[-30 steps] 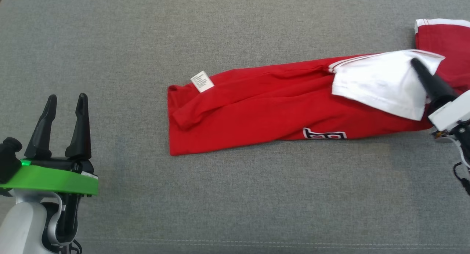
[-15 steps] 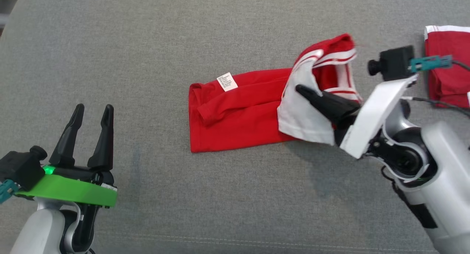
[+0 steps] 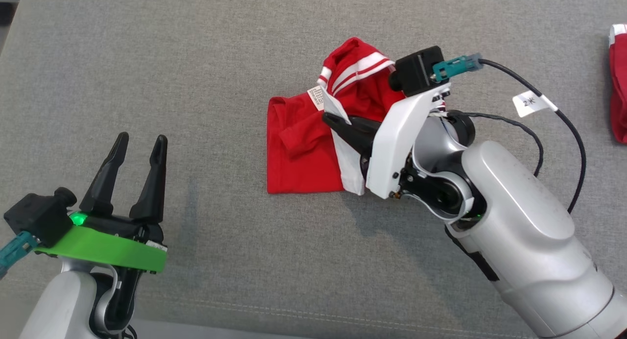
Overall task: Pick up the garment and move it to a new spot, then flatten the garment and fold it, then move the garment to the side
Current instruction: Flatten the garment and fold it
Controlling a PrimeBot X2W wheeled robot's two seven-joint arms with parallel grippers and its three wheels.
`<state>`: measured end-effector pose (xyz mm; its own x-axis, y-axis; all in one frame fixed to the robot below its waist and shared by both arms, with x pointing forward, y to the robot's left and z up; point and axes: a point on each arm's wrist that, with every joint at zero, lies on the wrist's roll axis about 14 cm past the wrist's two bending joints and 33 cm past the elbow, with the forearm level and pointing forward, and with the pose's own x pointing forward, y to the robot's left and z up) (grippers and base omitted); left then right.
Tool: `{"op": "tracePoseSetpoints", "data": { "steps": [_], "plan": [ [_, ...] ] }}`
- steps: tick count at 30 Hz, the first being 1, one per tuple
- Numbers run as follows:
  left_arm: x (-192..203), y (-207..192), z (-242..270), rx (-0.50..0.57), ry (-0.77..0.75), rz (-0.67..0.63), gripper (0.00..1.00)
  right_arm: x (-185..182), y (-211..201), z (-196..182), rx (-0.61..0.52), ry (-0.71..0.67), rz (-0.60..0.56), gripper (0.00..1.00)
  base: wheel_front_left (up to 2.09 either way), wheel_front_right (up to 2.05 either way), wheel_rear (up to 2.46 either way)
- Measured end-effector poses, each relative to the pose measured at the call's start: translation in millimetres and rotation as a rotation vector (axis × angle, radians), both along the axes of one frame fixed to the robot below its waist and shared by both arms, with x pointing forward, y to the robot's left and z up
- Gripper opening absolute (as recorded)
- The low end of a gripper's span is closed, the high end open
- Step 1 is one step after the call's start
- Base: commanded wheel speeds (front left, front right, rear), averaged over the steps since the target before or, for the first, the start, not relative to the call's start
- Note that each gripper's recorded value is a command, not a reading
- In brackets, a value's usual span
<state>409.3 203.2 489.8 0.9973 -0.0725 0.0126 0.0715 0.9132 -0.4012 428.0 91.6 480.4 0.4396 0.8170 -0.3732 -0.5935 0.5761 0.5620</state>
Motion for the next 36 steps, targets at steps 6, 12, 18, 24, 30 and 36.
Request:
{"op": "tracePoseSetpoints", "data": {
  "steps": [6,12,18,24,30,36],
  "plan": [
    [1,8,-8,0.008,0.023,0.023,1.00,-8,31,-1,-0.040,-0.035,0.094,1.00,0.00,0.00,0.00],
    [1,19,-9,0.019,0.027,0.049,1.00,-11,52,31,0.024,-0.134,0.163,1.00,0.00,0.00,0.00],
    [5,32,0,0.033,0.002,0.078,1.00,-1,44,64,0.139,-0.173,0.111,1.00,0.00,0.00,0.00],
    [11,30,10,0.027,-0.036,0.071,1.00,33,3,61,0.123,-0.186,-0.067,1.00,0.00,0.00,0.00],
    [15,22,16,0.024,-0.060,0.053,1.00,52,-80,-7,-0.094,-0.135,-0.251,1.00,0.00,0.00,0.00],
    [12,20,23,0.025,-0.080,0.057,1.00,33,-109,-54,-0.177,-0.043,-0.303,1.00,0.00,0.00,0.00]
  ]
}}
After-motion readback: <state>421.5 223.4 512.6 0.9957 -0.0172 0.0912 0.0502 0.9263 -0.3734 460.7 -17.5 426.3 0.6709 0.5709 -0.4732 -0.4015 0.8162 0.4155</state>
